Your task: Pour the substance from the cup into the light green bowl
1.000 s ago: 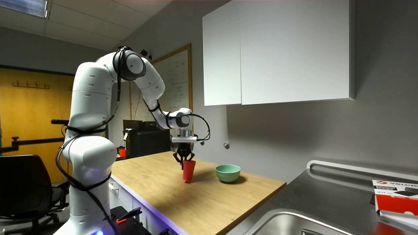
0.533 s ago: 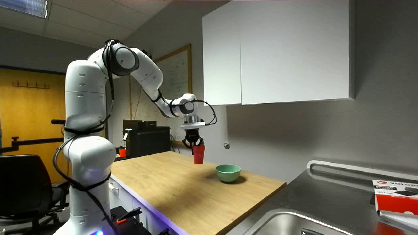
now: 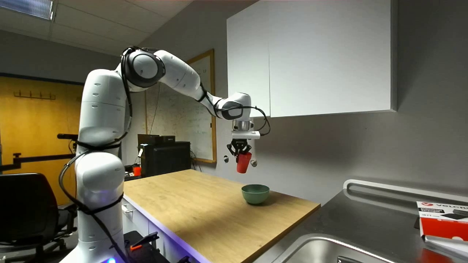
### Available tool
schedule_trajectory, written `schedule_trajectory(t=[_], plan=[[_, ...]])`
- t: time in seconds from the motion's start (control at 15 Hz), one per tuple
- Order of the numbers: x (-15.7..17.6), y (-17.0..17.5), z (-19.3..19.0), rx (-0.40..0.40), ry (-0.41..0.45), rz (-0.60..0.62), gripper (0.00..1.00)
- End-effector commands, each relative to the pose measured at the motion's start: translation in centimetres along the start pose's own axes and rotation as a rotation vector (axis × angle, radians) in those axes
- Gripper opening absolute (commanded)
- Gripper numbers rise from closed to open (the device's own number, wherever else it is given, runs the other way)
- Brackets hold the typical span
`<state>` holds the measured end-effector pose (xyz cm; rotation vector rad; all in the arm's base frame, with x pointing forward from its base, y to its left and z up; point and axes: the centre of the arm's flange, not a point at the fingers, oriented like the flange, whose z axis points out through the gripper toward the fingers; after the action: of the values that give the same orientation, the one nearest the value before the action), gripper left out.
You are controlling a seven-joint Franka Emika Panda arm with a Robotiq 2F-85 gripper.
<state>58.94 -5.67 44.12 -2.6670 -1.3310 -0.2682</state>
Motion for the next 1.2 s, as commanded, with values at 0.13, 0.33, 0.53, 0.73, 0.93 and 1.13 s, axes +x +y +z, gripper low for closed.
schedule_trajectory(t=[0.13,0.33,0.53,0.73,0.93,1.13], plan=[[-0.2,7.0,-0.5,0.218,0.154,0.007,0.03],[-1.1,8.3,-0.1,0.304,0.219,0.043,0.02],[-3.2,10.0,1.2,0.396,0.318,0.105,0.03],[-5.6,11.8,3.4,0.487,0.409,0.176,0.02],[-7.6,12.8,6.0,0.575,0.480,0.240,0.03],[-8.3,13.1,8.0,0.652,0.547,0.280,0.03]])
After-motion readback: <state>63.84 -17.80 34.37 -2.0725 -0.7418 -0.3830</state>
